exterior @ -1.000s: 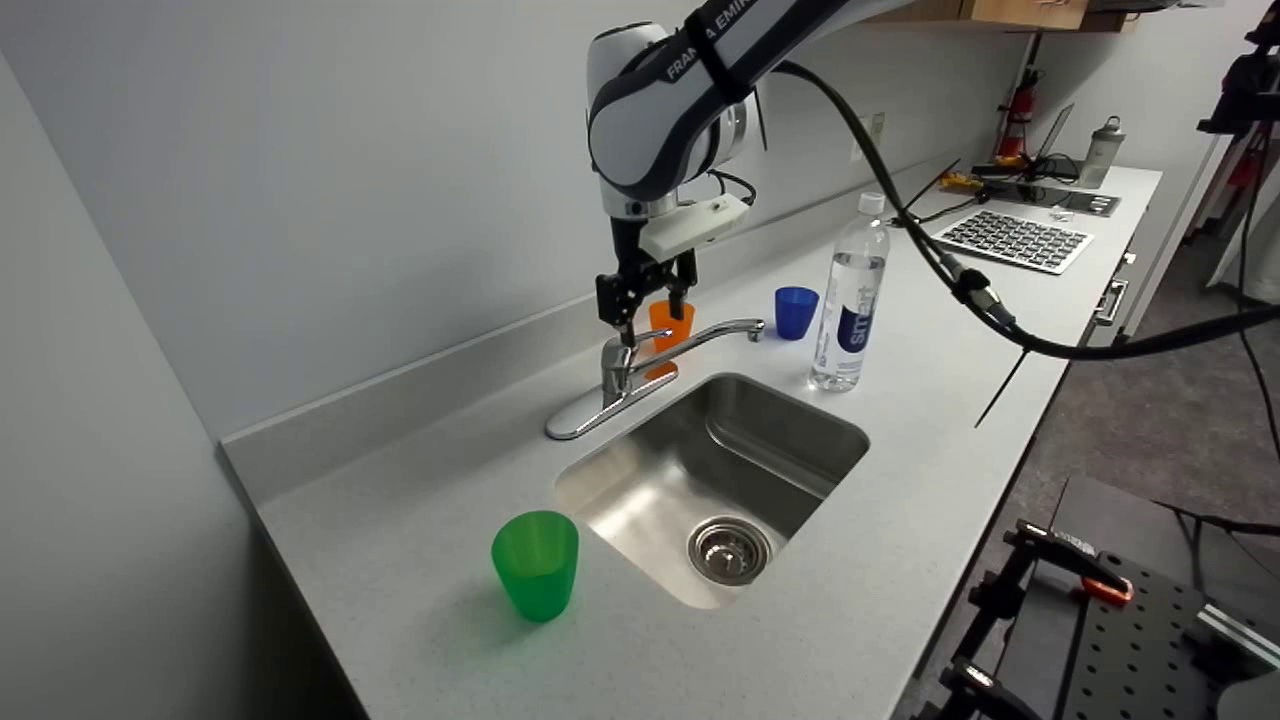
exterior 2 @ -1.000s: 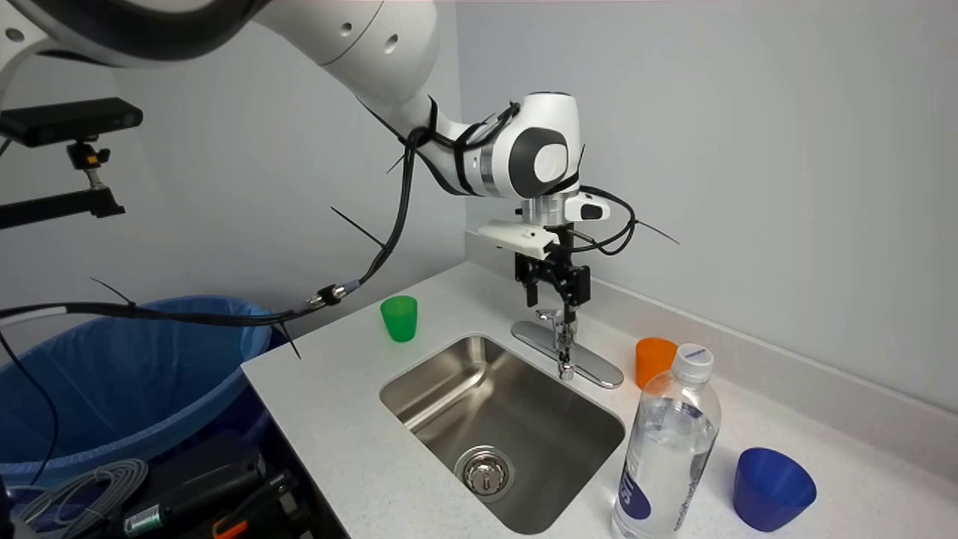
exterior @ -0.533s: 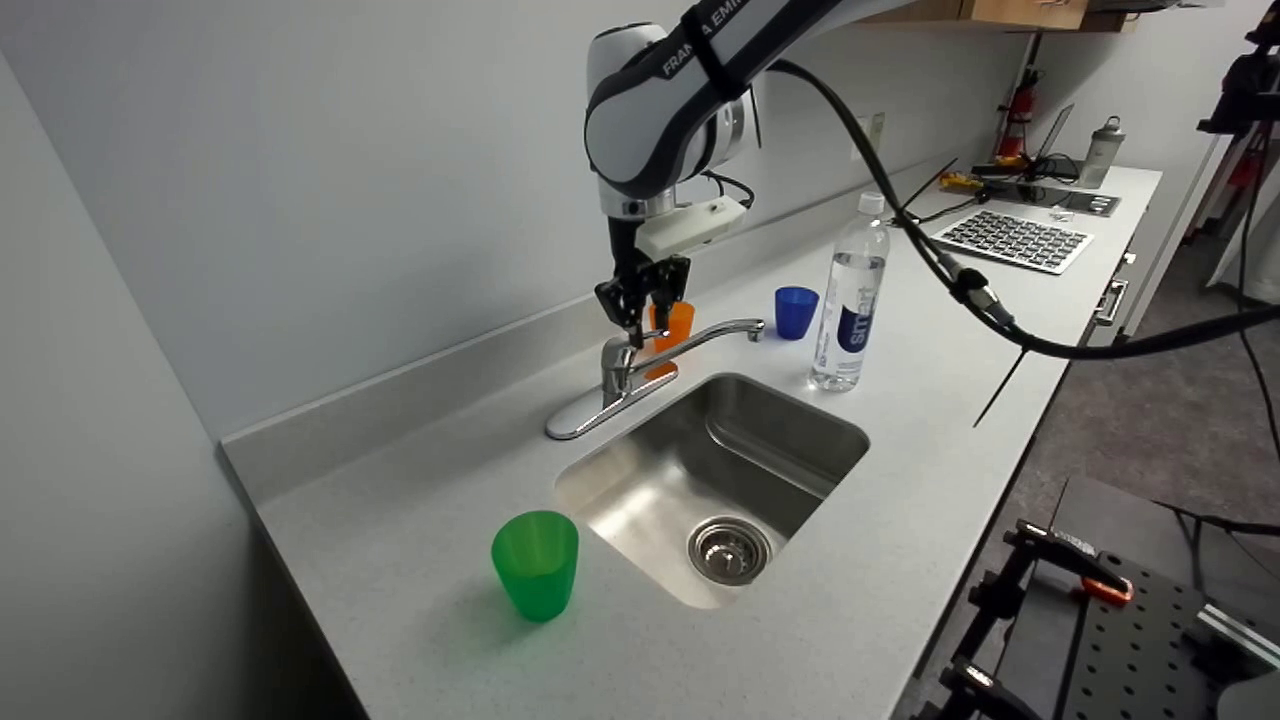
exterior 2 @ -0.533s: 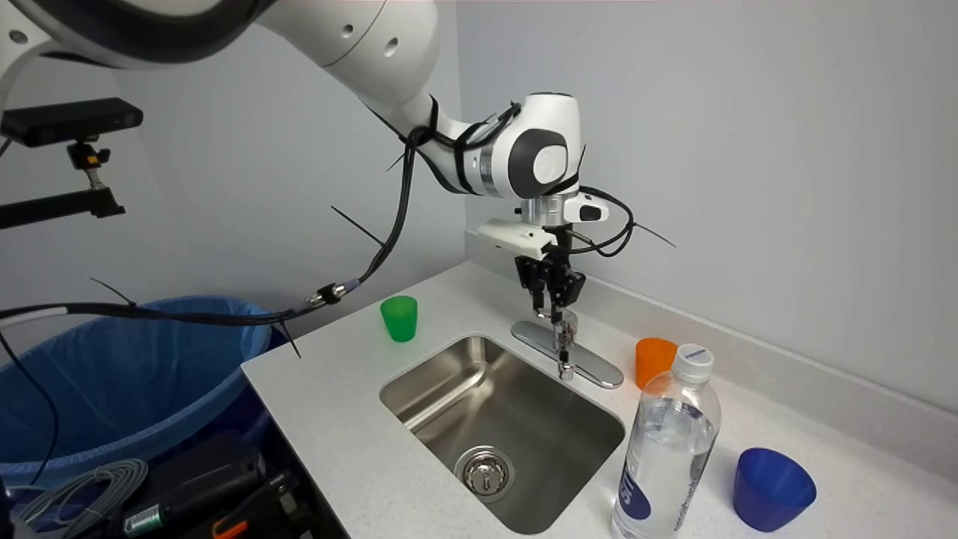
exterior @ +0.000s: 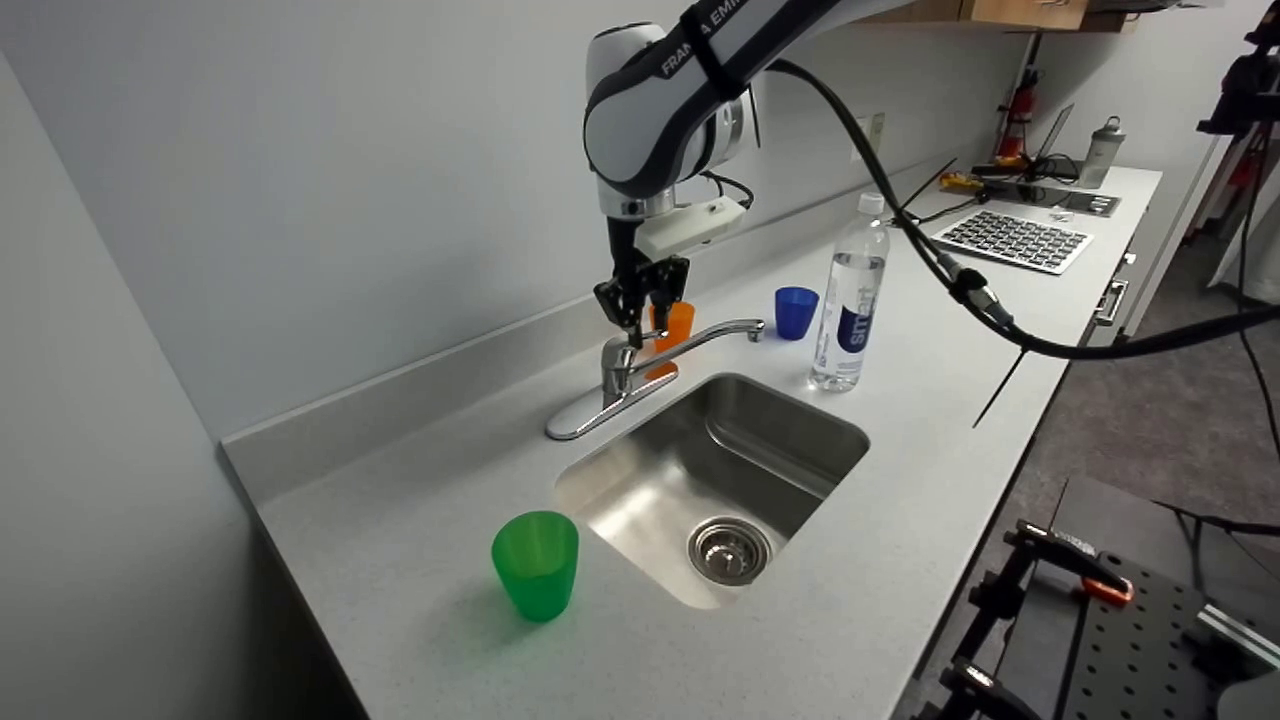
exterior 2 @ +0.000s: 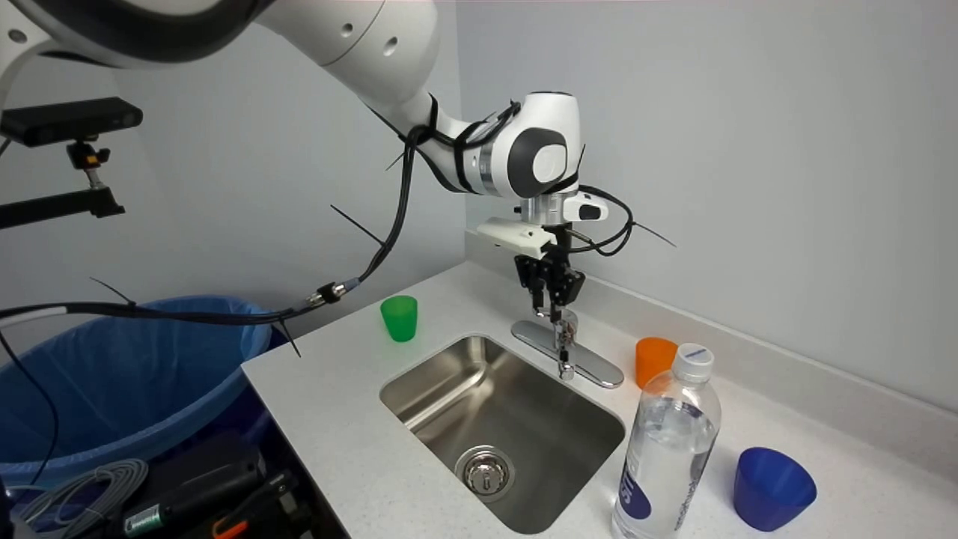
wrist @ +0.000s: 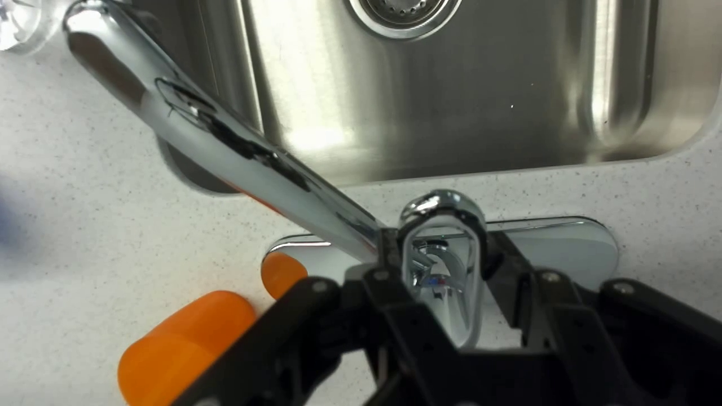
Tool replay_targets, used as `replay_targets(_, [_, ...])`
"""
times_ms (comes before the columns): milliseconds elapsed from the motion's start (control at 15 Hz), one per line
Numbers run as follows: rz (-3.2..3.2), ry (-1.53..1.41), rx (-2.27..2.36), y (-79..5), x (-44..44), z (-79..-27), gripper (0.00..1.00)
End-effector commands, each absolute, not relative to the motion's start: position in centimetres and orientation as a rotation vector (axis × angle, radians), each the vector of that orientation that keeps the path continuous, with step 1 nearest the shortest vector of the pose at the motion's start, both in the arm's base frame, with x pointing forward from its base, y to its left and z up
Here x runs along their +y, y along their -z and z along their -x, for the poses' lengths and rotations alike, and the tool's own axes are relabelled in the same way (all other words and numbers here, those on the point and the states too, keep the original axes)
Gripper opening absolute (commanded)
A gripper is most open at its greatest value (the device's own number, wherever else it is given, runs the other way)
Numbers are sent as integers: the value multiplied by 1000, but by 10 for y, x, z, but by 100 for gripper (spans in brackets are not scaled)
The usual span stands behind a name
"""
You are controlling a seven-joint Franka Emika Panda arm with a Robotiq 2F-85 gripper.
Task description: Move the tap handle up
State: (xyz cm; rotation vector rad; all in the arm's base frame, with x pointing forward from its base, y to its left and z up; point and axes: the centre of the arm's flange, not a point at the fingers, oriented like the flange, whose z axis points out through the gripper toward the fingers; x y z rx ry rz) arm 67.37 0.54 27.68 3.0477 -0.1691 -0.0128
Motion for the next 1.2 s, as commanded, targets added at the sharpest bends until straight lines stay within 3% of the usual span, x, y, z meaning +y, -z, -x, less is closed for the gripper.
replay_targets(0, [-3074,-41,-159,-276,3,-686,17])
replay_targets(467, [-3065,-39,-58,-276,-1,-687,17])
replay_targets(533, [-3063,-39,-45,-276,-1,-687,67])
replay_targets(667, [-3065,-49,-33,-277,-2,-688,74])
replay_targets(933, [-3060,-64,4,-277,-2,-690,99])
replay_targets(1133, [-3061,-62,20,-277,-2,-691,100])
